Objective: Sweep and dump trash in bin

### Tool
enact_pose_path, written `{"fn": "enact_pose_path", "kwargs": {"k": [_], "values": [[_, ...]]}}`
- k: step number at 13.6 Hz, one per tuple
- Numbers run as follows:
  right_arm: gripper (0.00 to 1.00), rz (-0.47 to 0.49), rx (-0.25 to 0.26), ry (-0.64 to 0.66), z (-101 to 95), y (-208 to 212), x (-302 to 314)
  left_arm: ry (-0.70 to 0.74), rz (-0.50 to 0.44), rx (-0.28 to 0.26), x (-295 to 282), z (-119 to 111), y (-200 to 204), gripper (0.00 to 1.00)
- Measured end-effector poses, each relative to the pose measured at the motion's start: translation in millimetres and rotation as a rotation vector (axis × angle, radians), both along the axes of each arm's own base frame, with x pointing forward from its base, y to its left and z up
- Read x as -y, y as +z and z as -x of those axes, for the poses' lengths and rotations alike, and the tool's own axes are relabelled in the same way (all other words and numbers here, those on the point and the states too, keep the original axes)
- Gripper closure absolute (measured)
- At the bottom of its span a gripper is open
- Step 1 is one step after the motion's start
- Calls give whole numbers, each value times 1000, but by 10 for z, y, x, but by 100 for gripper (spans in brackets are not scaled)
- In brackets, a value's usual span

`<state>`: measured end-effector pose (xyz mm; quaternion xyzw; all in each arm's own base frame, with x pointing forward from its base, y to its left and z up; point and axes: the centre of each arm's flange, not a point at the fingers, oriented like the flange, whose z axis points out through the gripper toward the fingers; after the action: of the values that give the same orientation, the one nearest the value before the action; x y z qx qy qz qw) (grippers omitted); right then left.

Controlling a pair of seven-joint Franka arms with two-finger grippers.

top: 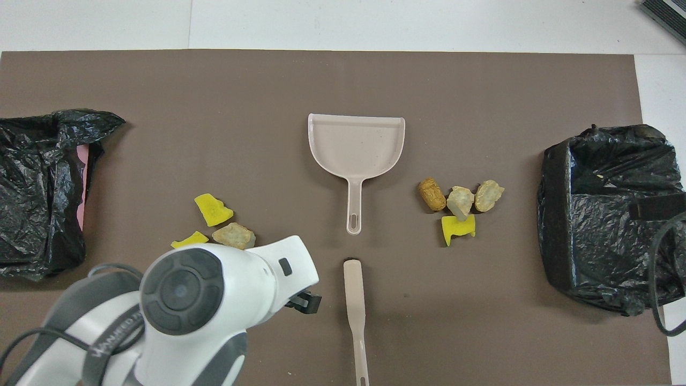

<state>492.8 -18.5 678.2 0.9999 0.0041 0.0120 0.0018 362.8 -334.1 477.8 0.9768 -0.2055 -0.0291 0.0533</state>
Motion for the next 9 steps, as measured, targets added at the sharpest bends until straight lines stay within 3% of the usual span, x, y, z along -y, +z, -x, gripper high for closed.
{"fn": "enact_pose_path", "kwargs": {"k": [3, 5, 7, 9], "values": [[0, 2, -30, 39, -17, -135, -213, 76, -12, 26, 480, 607, -529, 0], [0, 5, -33, 57, -105, -247, -347, 118, -24, 14, 687, 943, -792, 0], [0, 6, -43, 84, -360, -573, -591, 154, -35, 9, 880, 1186, -961, 0], [0, -43, -90, 90, -619, -1016, -965, 184, -41, 9, 1026, 1351, -1086, 0]]}}
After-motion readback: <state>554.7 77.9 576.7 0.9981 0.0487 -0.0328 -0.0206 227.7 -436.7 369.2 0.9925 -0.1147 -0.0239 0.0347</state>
